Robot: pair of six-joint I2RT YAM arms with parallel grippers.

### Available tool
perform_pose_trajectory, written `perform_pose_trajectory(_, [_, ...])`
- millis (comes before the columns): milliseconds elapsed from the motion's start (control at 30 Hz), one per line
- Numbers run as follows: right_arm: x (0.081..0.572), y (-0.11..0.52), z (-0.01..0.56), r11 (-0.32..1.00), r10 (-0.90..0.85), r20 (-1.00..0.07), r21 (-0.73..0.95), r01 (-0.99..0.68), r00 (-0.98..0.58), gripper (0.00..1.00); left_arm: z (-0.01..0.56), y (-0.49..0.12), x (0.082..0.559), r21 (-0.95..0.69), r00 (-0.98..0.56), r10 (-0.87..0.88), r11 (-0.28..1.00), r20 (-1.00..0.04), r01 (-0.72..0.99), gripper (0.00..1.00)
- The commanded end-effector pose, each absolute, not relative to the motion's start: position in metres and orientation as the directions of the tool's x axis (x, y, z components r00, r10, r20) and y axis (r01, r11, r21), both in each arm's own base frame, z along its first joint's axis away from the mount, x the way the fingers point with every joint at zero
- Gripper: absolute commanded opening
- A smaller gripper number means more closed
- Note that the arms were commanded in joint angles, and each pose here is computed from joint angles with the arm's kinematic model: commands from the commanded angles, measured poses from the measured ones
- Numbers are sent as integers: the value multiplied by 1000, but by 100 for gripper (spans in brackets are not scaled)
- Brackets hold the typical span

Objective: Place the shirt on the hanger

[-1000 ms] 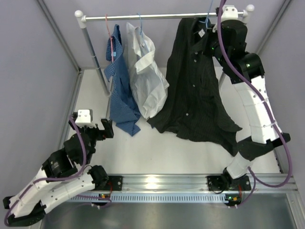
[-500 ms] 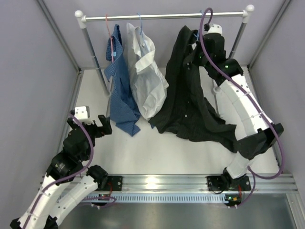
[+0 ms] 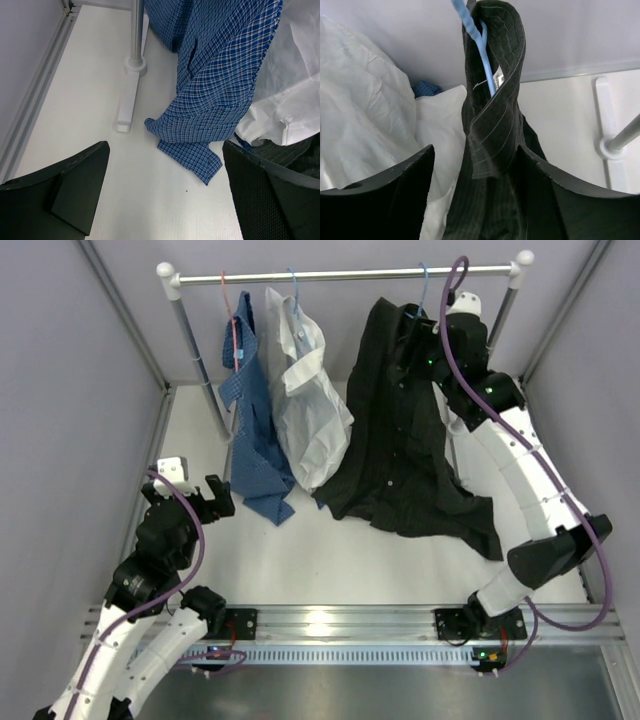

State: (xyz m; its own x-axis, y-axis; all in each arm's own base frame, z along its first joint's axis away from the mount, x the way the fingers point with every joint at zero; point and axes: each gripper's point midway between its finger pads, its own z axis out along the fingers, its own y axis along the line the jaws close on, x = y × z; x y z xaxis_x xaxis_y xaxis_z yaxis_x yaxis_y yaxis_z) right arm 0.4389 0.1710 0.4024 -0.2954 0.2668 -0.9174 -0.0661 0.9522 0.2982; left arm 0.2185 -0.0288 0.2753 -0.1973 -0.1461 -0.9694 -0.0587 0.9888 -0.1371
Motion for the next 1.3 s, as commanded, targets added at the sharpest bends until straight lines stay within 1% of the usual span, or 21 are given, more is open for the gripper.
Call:
perform_pose_trajectory(0, [412, 155, 462, 927, 339, -928, 357, -113, -153, 66, 284, -29, 224, -157, -159, -165, 986, -973, -63, 98])
perform_pose_trajectory(33, [409, 152, 463, 929, 336, -930, 353, -109, -149, 71, 284, -27, 224, -157, -156, -167, 985, -973, -73, 98])
perform_pose_trajectory(67, [400, 144, 471, 928, 344, -930, 357, -109, -128, 82, 283, -25, 224, -155, -155, -167, 984, -974, -87, 98])
perform_pose_trajectory(167, [383, 127, 474, 933, 336, -935, 347, -93, -113, 99, 285, -19, 223, -162, -140, -177, 980, -974, -116, 98])
perform_pose_trajectory(200, [378, 124, 464, 941, 316, -939, 328, -81, -139, 99, 286, -14, 222, -166, -129, -185, 976, -974, -143, 98])
perform_pose_trajectory(267, [361, 112, 465, 953, 282, -950, 294, -74, -134, 99, 286, -8, 220, -168, -121, -191, 970, -974, -176, 98])
perform_pose_trajectory(333, [347, 102, 444, 972, 216, -960, 229, -59, -177, 100, 285, 5, 214, -175, -110, -206, 955, -972, -239, 98])
perform_pose_trajectory(367, [329, 91, 450, 973, 212, -966, 223, -56, -149, 99, 284, 8, 212, -185, -107, -218, 948, -970, -260, 98])
perform_pose_trajectory(400, [323, 86, 426, 981, 181, -966, 191, -39, -186, 99, 285, 12, 209, -195, -95, -229, 942, -969, -274, 98])
perform_pose_trajectory(433, [314, 76, 420, 985, 166, -970, 171, -12, -178, 100, 282, 15, 207, -194, -95, -230, 937, -969, -289, 98])
perform_pose_trajectory(467, [291, 62, 427, 984, 176, -976, 178, 0, -131, 99, 281, 15, 206, -201, -91, -236, 936, -968, -288, 98])
perform_pose_trajectory(500, [284, 57, 402, 990, 144, -975, 143, 15, -167, 100, 282, 15, 205, -207, -87, -240, 936, -967, -284, 98])
perform_pose_trajectory(533, [273, 49, 395, 993, 120, -979, 118, 21, -167, 99, 284, 14, 204, -217, -81, -247, 937, -966, -275, 98])
perform_pose_trajectory(567, [248, 37, 401, 991, 135, -984, 134, 21, -114, 100, 283, 14, 202, -230, -83, -262, 934, -962, -275, 98])
perform_pose_trajectory(600, [239, 32, 385, 993, 120, -984, 118, 29, -131, 99, 281, 13, 202, -228, -89, -260, 935, -961, -272, 98])
perform_pose_trajectory(667, [207, 21, 383, 994, 105, -990, 105, 4, -91, 99, 280, 11, 201, -191, -105, -221, 952, -970, -240, 98])
perform_pose_trajectory(767, [181, 2, 364, 998, 60, -992, 56, 34, -115, 99, 275, 7, 202, -167, -128, -198, 962, -972, -217, 98])
perform_pose_trajectory(900, [162, -23, 340, 992, 3, -986, -18, 127, -166, 99, 261, -10, 207, -149, -180, -173, 979, -968, -139, 98])
perform_pose_trajectory(933, [156, -28, 340, 990, 7, -989, -14, 140, -146, 99, 260, -10, 208, -146, -184, -171, 979, -968, -140, 98])
perform_pose_trajectory(1100, [150, -26, 321, 994, 1, -989, -15, 105, -147, 99, 260, -15, 208, -149, -191, -168, 983, -967, -112, 98])
perform_pose_trajectory(1267, [149, -20, 320, 997, 26, -990, 15, 79, -139, 99, 265, -15, 202, -170, -162, -182, 982, -970, -87, 98])
